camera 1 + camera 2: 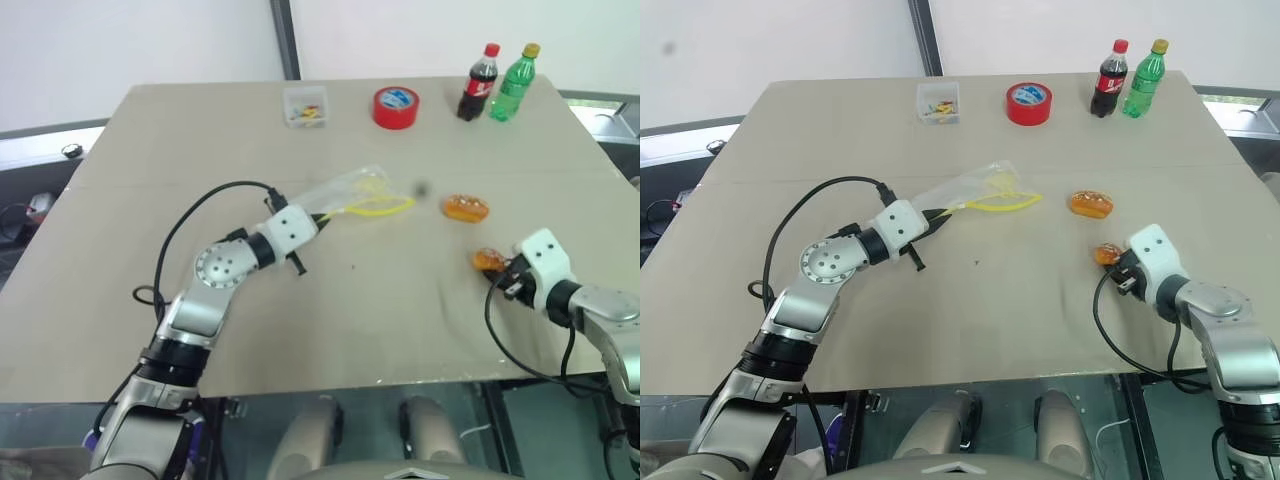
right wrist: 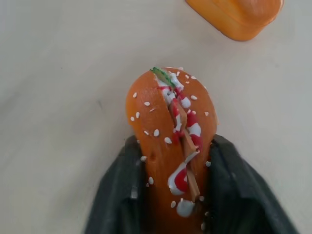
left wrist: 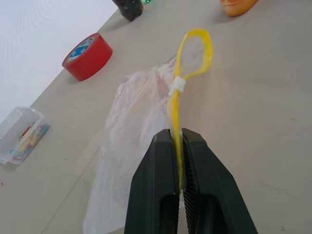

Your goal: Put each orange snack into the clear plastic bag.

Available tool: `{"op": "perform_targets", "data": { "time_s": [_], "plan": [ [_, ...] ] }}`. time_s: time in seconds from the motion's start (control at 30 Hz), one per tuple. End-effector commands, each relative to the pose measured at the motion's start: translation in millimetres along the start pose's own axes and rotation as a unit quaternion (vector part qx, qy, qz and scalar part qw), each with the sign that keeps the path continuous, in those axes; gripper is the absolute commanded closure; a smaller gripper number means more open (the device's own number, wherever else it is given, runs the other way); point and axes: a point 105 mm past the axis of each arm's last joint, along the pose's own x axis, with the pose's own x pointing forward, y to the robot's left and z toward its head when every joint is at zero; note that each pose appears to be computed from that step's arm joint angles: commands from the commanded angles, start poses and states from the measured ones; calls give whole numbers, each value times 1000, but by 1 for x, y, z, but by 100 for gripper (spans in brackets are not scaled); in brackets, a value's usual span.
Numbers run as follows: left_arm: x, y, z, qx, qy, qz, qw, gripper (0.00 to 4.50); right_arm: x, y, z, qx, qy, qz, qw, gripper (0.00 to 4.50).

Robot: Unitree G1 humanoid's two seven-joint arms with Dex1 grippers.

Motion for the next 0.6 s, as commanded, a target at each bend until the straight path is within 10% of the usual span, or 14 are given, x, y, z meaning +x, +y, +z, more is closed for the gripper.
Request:
{"op": "perform_targets", "data": {
  "time_s": [0.03, 0.3, 0.6],
  "plan": [
    [-7, 5, 15, 14, -32, 10, 999, 450, -1, 31, 40, 35, -86, 79, 993, 330],
    [-11, -1, 25, 35, -52, -6, 998, 450, 52, 80, 103, 69, -151, 135, 977, 330],
    [-16, -24, 38, 52, -77, -53, 994, 450, 81, 100, 111, 54, -140, 162, 975, 330]
  ]
}}
